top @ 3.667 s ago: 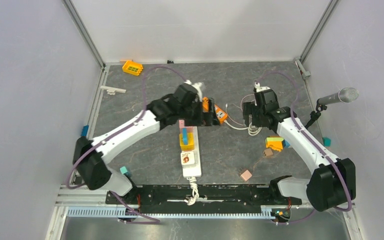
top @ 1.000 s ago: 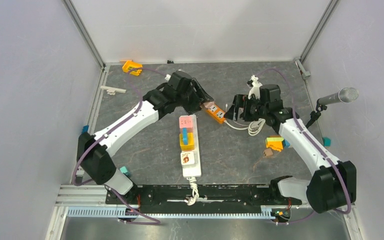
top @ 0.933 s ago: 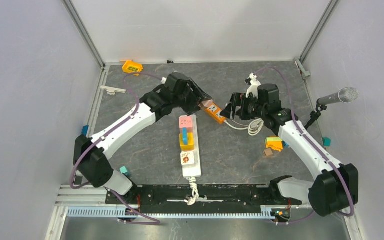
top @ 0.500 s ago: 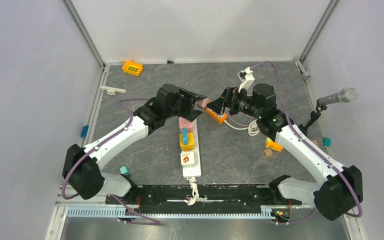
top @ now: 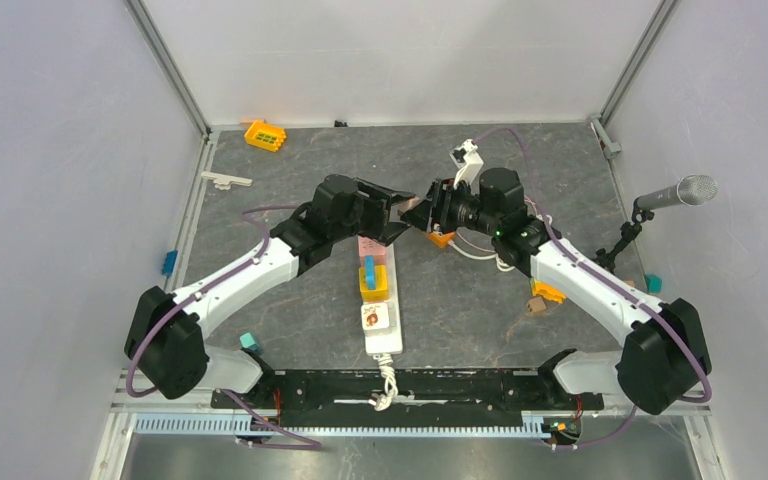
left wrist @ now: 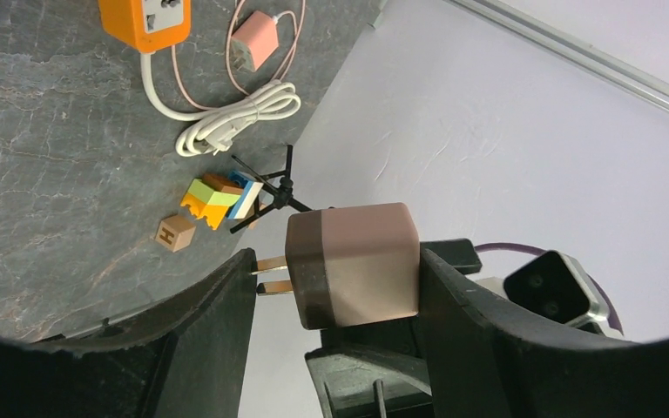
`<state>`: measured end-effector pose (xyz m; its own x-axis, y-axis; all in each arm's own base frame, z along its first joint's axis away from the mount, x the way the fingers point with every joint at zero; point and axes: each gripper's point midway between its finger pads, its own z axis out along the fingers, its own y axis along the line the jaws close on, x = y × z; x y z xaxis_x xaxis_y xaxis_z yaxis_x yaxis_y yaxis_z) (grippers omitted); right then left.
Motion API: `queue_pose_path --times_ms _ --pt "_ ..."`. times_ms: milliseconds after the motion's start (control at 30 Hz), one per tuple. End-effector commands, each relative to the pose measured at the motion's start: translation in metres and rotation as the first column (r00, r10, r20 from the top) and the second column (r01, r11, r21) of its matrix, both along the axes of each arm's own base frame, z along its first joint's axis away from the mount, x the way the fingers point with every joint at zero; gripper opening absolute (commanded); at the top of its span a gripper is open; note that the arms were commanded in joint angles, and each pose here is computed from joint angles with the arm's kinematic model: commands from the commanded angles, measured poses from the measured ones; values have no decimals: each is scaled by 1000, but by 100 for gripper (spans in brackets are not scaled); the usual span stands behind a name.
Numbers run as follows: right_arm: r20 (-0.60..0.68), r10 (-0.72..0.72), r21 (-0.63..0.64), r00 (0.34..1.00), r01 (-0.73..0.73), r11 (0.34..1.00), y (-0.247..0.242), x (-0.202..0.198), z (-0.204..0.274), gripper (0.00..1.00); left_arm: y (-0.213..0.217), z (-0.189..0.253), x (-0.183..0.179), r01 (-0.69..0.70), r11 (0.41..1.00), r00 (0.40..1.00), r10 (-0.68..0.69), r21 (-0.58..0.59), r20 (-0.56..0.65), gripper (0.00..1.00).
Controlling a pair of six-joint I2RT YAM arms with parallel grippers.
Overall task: Insert the plug
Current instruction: Pick up the plug from the center of the board.
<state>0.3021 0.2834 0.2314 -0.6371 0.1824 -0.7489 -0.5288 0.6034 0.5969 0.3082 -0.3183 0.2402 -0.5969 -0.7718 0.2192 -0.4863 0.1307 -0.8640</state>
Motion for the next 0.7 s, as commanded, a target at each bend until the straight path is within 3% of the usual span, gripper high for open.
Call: queue_pose_path --times_ms 0,200,267,300,367,467,500,667 --pt "106 -11 49 994 6 999 11 12 37 53 0 30 -2 2 996 999 3 -94 47 37" --pt "68 -32 -2 997 33 999 7 17 20 11 -3 28 -2 19 996 998 -15 -83 55 37" --pt "76 -26 -13 997 27 1000 7 17 19 0 -5 28 -2 42 996 997 -37 -72 72 43" --pt "85 -26 -21 996 28 999 7 18 21 0 -6 29 -3 60 996 994 -54 -64 91 49" --pt "105 -20 -39 994 25 999 6 20 24 0 -8 32 -4 102 994 986 -96 -38 133 73" --pt "172 11 -76 985 2 997 5 21 34 0 -6 40 0 146 989 962 -147 22 228 95" --pt "206 24 -89 978 -6 996 5 22 40 0 -4 45 2 155 987 953 -162 45 256 99" --pt "305 92 -249 948 -14 968 -10 24 48 0 22 54 12 141 948 892 -247 285 380 100"
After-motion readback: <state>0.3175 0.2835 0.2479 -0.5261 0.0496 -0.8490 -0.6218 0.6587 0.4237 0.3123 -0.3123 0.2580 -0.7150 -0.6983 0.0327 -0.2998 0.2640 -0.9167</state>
